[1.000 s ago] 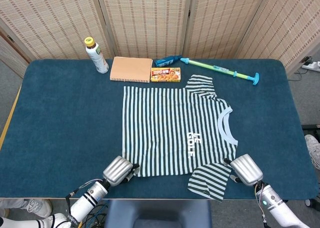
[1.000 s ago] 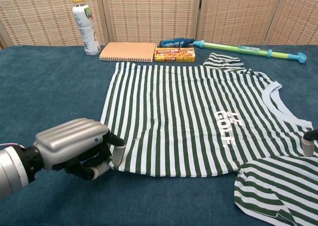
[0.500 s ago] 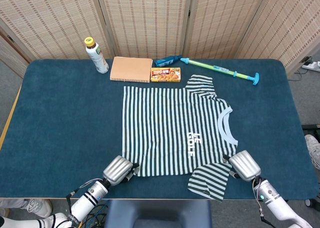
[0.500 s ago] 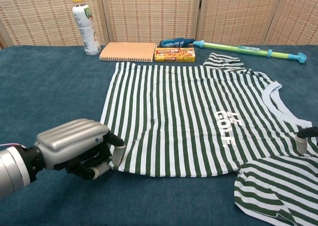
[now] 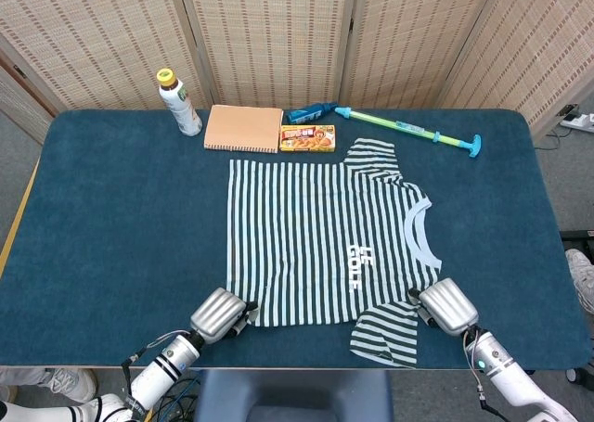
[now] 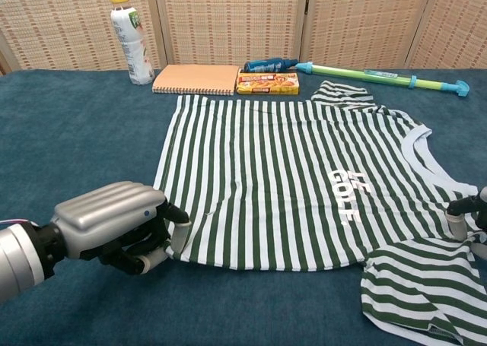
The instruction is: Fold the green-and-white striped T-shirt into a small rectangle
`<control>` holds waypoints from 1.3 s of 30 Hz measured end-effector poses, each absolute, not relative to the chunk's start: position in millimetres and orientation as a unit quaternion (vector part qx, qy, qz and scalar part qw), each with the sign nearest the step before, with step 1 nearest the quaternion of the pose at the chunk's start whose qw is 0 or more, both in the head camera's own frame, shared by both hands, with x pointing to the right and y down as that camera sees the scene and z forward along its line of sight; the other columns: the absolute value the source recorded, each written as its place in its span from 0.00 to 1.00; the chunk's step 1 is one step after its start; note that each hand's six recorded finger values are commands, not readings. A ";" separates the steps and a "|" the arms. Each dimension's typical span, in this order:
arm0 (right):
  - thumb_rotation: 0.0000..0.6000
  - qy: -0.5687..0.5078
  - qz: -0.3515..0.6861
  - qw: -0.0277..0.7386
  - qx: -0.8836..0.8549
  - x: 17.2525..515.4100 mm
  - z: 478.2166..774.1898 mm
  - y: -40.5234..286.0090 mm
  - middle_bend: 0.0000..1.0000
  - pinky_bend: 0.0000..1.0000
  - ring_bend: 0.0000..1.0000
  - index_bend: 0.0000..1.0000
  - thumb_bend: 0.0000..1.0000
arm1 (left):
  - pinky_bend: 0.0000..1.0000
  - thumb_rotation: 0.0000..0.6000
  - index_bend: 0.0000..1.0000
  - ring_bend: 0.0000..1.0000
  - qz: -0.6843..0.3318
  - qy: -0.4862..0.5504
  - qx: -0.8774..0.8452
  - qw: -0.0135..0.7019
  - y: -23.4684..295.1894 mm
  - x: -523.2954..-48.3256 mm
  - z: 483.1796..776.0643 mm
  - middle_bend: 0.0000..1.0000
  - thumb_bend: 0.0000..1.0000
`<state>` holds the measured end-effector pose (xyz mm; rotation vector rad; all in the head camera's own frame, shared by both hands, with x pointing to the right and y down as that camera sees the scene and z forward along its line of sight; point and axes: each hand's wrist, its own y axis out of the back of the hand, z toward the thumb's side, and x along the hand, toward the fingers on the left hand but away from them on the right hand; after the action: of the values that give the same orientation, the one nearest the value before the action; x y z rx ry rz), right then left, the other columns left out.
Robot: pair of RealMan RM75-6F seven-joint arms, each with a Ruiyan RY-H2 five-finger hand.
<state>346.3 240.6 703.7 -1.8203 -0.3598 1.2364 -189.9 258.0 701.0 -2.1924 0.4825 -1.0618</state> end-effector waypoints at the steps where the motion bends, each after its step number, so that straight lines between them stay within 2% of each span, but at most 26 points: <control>1: 1.00 -0.144 0.498 0.440 -0.734 345.9 703.9 241.1 0.94 1.00 1.00 0.55 0.46 | 0.98 1.00 0.63 0.87 -0.405 0.184 -0.835 0.323 257.9 -190.2 701.0 0.92 0.55; 7: 1.00 -0.150 0.490 0.439 -0.738 341.8 700.3 242.7 0.96 1.00 1.00 0.64 0.53 | 0.98 1.00 0.64 0.87 -0.404 0.192 -0.835 0.320 256.1 -194.8 698.8 0.92 0.55; 12: 1.00 -0.165 0.475 0.435 -0.747 335.4 690.4 244.2 0.97 1.00 1.00 0.69 0.55 | 0.98 1.00 0.65 0.87 -0.400 0.200 -0.844 0.295 256.9 -196.9 695.9 0.92 0.55; 26: 1.00 -0.196 0.409 0.436 -0.778 304.2 650.8 252.4 0.98 1.00 1.00 0.71 0.56 | 0.98 1.00 0.65 0.87 -0.385 0.232 -0.856 0.256 250.3 -224.4 667.9 0.92 0.55; 39: 1.00 -0.209 0.358 0.444 -0.795 282.1 622.8 256.1 0.99 1.00 1.00 0.72 0.56 | 0.98 1.00 0.65 0.87 -0.398 0.269 -0.839 0.255 252.2 -286.0 631.0 0.92 0.55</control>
<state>282.1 256.1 622.8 -1.9709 -0.5182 0.8869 -286.0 252.2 631.0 -2.2787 0.7309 -1.0808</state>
